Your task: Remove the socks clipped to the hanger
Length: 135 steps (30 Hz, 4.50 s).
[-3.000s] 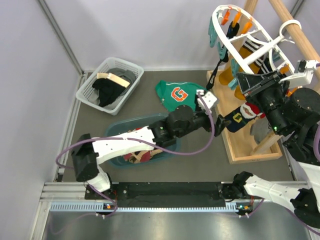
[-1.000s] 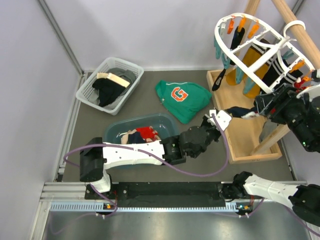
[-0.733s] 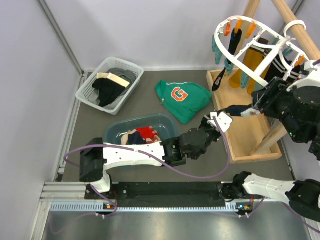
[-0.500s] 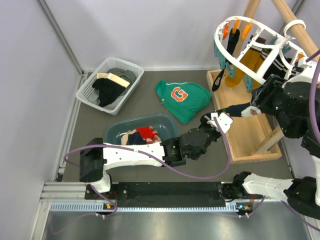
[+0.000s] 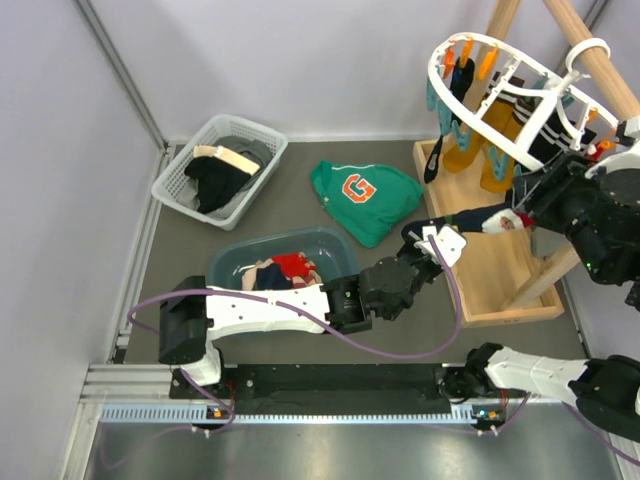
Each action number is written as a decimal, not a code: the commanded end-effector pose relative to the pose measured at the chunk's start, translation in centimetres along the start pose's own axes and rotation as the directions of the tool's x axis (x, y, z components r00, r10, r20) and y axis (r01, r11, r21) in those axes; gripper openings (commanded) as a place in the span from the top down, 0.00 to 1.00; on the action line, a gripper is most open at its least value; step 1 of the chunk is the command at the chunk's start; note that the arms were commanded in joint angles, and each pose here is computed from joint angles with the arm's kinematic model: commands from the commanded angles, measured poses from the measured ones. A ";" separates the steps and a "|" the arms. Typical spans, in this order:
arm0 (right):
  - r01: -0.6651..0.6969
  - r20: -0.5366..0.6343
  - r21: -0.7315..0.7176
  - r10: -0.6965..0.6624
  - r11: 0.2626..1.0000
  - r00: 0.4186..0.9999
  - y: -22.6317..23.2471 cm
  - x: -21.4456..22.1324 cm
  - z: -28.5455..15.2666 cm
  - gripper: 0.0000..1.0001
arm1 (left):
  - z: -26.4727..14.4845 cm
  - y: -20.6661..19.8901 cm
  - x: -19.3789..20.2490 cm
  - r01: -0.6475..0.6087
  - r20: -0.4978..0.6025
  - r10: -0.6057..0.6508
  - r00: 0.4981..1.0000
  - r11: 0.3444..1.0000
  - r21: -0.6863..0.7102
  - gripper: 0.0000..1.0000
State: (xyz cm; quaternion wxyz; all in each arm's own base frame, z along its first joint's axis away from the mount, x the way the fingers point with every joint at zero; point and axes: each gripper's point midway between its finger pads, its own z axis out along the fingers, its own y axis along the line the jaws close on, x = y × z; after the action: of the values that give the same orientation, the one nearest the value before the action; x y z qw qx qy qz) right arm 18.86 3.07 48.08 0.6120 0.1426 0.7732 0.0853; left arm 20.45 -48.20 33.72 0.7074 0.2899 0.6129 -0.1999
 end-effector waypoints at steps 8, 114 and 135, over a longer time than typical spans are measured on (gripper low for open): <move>0.022 -0.064 0.027 -0.020 0.999 0.998 -3.2 2.0 -2.2 0.46 | -0.8 1.5 -2.9 0.065 0.062 -0.062 0.996 0.997 -0.039 1.00; 0.044 0.029 0.213 -0.052 0.976 0.998 -4.2 3.1 1.6 0.96 | -7.8 6.1 1.1 0.085 -0.011 -0.087 0.996 0.990 -0.110 1.00; 0.107 0.032 -0.003 -0.107 0.994 0.994 -3.8 3.8 -0.6 0.24 | -20.8 21.5 21.2 0.209 -0.357 -0.560 0.748 0.709 -0.674 1.00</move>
State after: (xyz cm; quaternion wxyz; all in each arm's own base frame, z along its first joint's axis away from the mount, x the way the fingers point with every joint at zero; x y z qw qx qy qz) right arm 17.57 0.03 42.95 0.6202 0.1354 0.7723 0.0241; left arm 23.65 -18.96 19.92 0.5592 0.0083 0.8260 -0.0699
